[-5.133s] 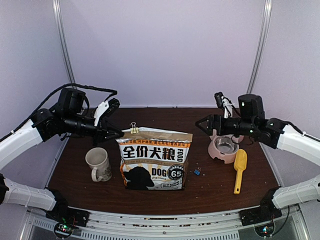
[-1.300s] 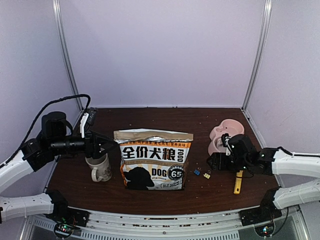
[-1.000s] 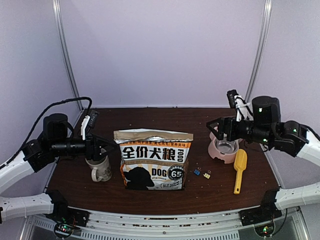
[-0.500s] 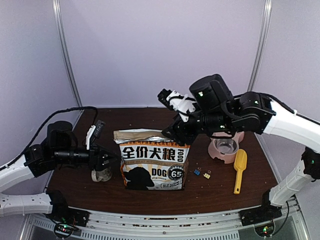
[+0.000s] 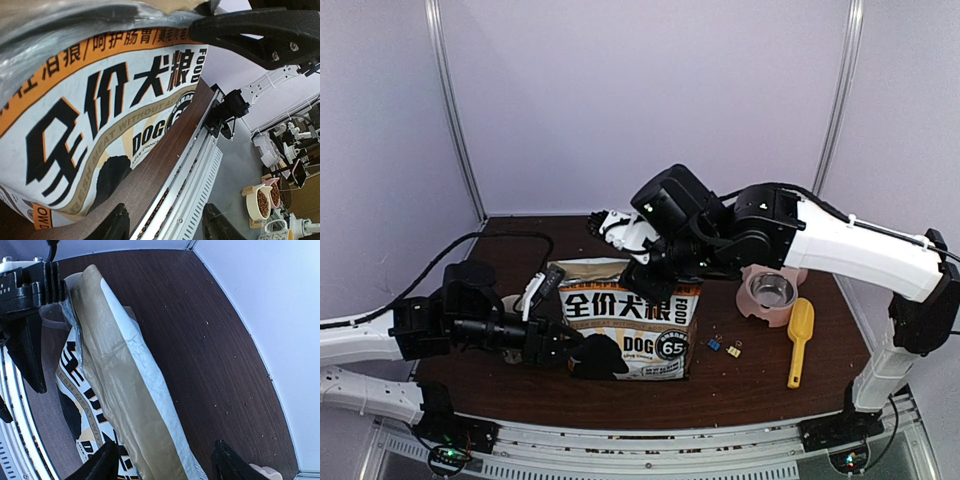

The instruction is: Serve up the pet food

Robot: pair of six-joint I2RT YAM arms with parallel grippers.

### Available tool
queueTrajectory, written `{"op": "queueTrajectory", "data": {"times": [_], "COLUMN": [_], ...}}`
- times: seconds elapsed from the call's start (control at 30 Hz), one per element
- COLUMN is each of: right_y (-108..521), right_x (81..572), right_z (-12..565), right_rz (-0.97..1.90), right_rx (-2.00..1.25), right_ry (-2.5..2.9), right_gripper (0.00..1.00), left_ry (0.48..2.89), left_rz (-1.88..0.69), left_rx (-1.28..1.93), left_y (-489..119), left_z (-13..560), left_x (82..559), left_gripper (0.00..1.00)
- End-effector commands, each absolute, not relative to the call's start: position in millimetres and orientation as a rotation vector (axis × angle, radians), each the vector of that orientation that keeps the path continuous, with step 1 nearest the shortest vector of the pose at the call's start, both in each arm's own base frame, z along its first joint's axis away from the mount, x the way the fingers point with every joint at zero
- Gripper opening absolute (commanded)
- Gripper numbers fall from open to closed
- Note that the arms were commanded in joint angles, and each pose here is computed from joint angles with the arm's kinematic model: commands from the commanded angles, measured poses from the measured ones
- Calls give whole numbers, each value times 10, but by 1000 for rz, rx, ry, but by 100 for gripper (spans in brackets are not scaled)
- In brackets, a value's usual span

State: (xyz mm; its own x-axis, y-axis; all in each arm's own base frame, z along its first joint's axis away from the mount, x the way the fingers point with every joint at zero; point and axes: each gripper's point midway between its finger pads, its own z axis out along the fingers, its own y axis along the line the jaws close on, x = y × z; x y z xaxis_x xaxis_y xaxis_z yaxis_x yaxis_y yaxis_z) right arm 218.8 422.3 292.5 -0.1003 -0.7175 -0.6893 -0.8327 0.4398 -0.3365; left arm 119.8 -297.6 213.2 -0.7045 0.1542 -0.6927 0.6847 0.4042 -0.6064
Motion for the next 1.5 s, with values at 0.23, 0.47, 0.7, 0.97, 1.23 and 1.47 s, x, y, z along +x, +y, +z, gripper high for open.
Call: {"op": "queueTrajectory", "data": {"times": [0.23,0.47,0.7,0.97,1.23,1.47], "right_y": [4133,4104,3988,3819,3880,3745], "right_x": [2356,2356,2360,2319,2226,2392], "right_z": [3156,3213,3254,3238,3285,3333], "right_rz": [37,76,228,343,498,296], "right_rx": [-1222,-1198,-1155,-1055,-946,-946], "right_ry": [1829,1866,1972,2106,2151,2126], "right_gripper": [51,14,0,0,0,14], "left_ry": [2150,2153,2135,2021,1920,1907], "left_rz": [-1229,-1111,-953,-873,-844,-911], "left_rx": [584,482,435,416,457,413], "left_y": [-3047,-3013,-2989,-2820,-2935,-2863], "left_z": [1964,1806,1735,1909,2286,2454], "left_x": [1407,1643,1998,2587,3174,3035], "left_gripper": [45,42,36,34,35,47]}}
